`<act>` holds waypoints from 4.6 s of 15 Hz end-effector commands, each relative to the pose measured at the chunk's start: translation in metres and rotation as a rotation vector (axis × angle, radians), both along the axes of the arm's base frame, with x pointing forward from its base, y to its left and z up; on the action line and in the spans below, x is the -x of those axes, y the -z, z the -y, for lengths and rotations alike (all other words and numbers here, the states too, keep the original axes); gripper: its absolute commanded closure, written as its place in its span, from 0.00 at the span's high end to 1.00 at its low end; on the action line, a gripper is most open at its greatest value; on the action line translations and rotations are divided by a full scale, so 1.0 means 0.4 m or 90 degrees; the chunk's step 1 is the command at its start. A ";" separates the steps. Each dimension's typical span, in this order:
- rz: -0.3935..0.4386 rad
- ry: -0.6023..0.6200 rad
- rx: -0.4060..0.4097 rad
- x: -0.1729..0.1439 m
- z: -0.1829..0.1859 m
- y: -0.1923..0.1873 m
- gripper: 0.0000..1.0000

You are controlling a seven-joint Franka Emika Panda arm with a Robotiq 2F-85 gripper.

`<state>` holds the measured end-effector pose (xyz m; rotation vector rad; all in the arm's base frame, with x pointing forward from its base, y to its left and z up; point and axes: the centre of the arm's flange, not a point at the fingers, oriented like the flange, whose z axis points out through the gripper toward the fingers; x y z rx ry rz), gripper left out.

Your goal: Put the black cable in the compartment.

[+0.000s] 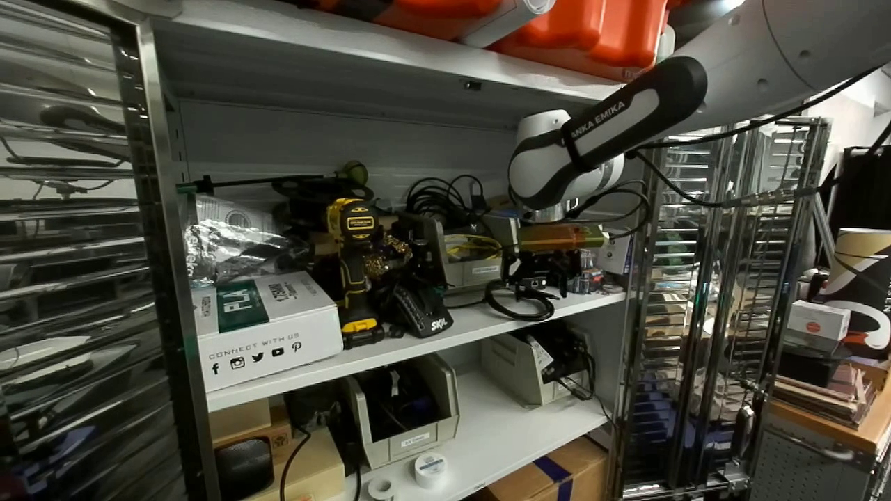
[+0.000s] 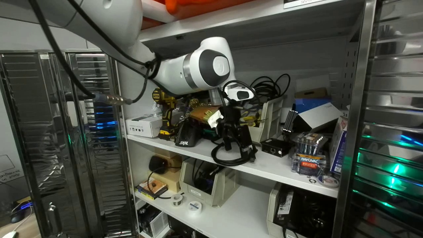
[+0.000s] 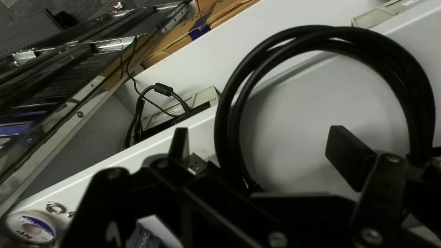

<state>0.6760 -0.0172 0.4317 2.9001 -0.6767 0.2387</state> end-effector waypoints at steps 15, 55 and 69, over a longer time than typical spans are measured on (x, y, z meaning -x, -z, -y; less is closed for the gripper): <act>-0.032 -0.001 0.027 0.020 -0.004 0.034 0.27; 0.569 0.076 0.160 -0.192 -0.197 -0.144 0.04; 0.522 0.048 0.192 -0.007 -0.180 -0.254 0.99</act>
